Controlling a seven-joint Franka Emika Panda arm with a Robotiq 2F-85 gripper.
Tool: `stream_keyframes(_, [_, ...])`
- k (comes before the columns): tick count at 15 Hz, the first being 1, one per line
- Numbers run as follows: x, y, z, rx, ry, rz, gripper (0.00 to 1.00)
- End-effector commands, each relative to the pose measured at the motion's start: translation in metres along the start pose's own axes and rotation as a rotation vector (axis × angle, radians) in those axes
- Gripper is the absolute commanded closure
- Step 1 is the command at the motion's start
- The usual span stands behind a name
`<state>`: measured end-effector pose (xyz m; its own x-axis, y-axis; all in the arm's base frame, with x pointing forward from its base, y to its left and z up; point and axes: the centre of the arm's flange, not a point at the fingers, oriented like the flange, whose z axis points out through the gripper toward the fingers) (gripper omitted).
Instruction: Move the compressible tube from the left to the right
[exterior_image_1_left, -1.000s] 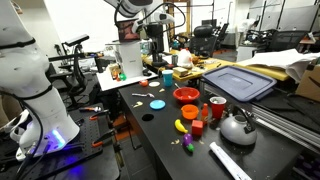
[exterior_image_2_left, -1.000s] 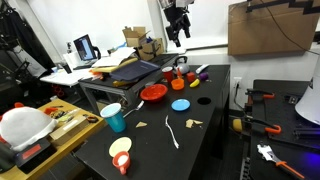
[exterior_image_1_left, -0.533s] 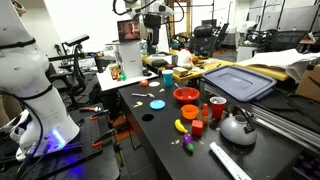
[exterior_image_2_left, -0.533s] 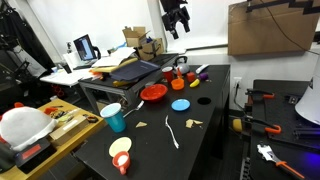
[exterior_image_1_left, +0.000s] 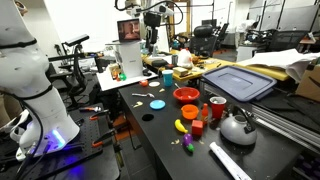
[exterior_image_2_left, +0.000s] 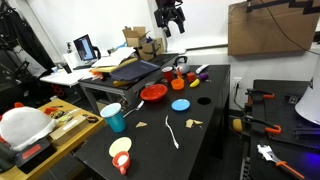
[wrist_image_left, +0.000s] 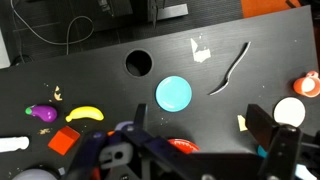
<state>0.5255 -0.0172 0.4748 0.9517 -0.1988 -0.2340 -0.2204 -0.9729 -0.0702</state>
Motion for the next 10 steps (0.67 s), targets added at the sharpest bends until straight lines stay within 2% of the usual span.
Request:
stream_keyframes(1, [0.000,-0.009,-0.010,0.028,-0.018,-0.032,0.00])
stream_keyframes(10, [-0.006,-0.022,-0.011,0.020,0.015,-0.049,0.00])
